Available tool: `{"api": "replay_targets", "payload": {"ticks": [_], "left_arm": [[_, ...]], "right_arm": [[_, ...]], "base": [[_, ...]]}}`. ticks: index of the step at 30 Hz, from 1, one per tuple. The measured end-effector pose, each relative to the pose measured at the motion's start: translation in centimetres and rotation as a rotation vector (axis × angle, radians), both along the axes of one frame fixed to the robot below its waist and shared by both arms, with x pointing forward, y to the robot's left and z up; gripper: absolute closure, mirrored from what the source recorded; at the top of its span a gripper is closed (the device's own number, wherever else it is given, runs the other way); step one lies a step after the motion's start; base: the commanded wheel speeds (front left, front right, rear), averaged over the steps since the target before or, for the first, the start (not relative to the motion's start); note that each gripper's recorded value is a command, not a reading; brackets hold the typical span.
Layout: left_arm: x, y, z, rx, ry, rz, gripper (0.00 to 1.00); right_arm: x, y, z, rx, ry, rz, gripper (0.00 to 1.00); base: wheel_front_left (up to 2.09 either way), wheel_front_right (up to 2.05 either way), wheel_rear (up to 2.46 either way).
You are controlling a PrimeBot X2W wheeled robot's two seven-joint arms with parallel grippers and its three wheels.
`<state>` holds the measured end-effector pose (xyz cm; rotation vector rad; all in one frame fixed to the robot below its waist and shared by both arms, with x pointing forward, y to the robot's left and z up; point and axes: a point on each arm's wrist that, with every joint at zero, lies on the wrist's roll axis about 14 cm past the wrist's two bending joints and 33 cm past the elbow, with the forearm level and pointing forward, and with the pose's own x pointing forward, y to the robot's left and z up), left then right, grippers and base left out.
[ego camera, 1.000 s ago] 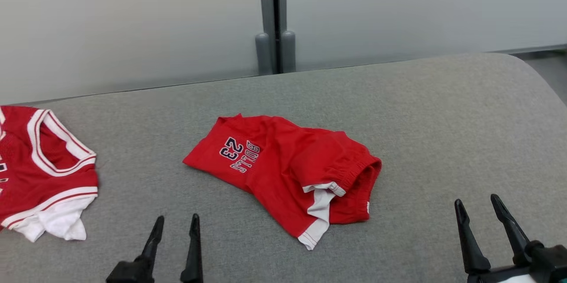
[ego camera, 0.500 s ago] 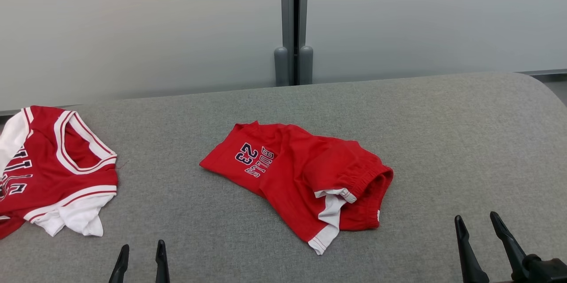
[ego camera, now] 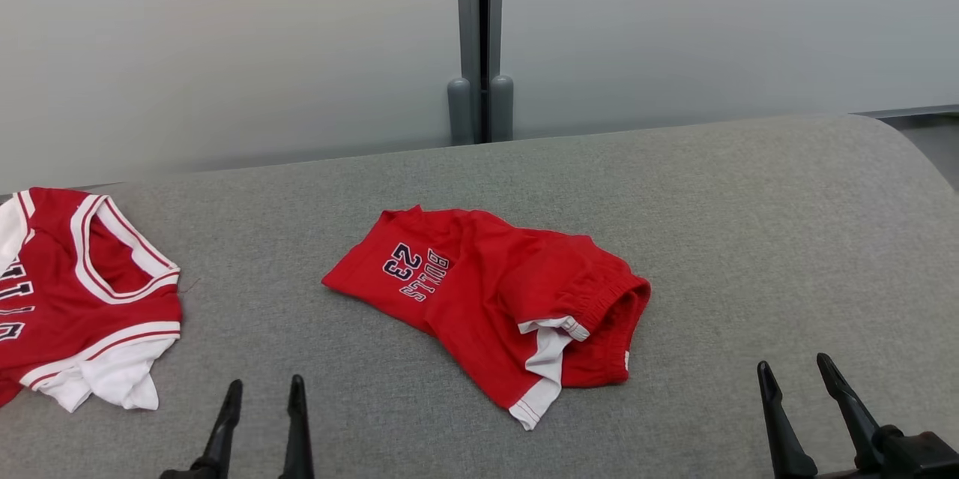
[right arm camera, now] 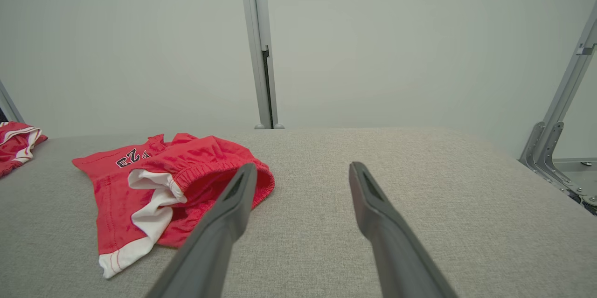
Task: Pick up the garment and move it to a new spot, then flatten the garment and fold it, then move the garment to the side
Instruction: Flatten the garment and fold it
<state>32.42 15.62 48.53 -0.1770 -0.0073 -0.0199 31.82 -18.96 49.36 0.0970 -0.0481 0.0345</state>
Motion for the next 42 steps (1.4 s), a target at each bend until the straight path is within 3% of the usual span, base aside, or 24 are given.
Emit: {"api": "replay_targets", "payload": {"ticks": [8,15,18,24,25,26,30,34,42], "left_arm": [[0.9,-8.1,-2.1,-0.106,0.089,-0.244,0.00],[1.8,-14.1,-6.4,-0.217,0.343,-0.408,0.00],[2.1,-16.9,-8.7,-0.232,0.480,-0.482,0.00],[2.4,-19.4,-11.1,-0.252,0.613,-0.548,0.00],[2.5,-19.8,-11.2,-0.246,0.617,-0.564,0.18],[2.6,-20.2,-11.1,-0.258,0.615,-0.578,1.00],[1.8,-21.2,-11.0,-0.313,0.643,-0.622,1.00],[1.9,-20.6,-10.1,-0.382,0.624,-0.577,1.00],[4.0,-16.6,-2.6,-0.514,0.403,-0.512,1.00]], "right_arm": [[0.6,-0.4,0.8,-0.010,-0.022,-0.008,0.00],[2.1,-0.3,1.1,-0.007,-0.027,-0.005,0.00],[2.9,-0.6,0.5,0.002,-0.006,-0.020,0.00],[3.4,-1.6,-0.7,0.006,0.033,-0.057,0.00],[3.3,-1.9,-0.9,0.005,0.039,-0.065,0.00],[3.3,-2.1,-1.0,0.004,0.044,-0.072,0.00],[3.1,-2.5,-1.1,0.005,0.046,-0.085,0.00],[3.0,-2.5,-0.6,0.006,0.031,-0.087,0.00],[2.2,-1.4,0.2,0.007,0.002,-0.052,0.00]], "base": [[0.00,0.00,0.00],[0.00,0.00,0.00],[0.00,0.00,0.00],[0.00,0.00,0.00],[0.00,0.00,0.00],[0.00,0.00,0.00],[0.00,0.00,0.00],[0.00,0.00,0.00],[0.00,0.00,0.00]]}}
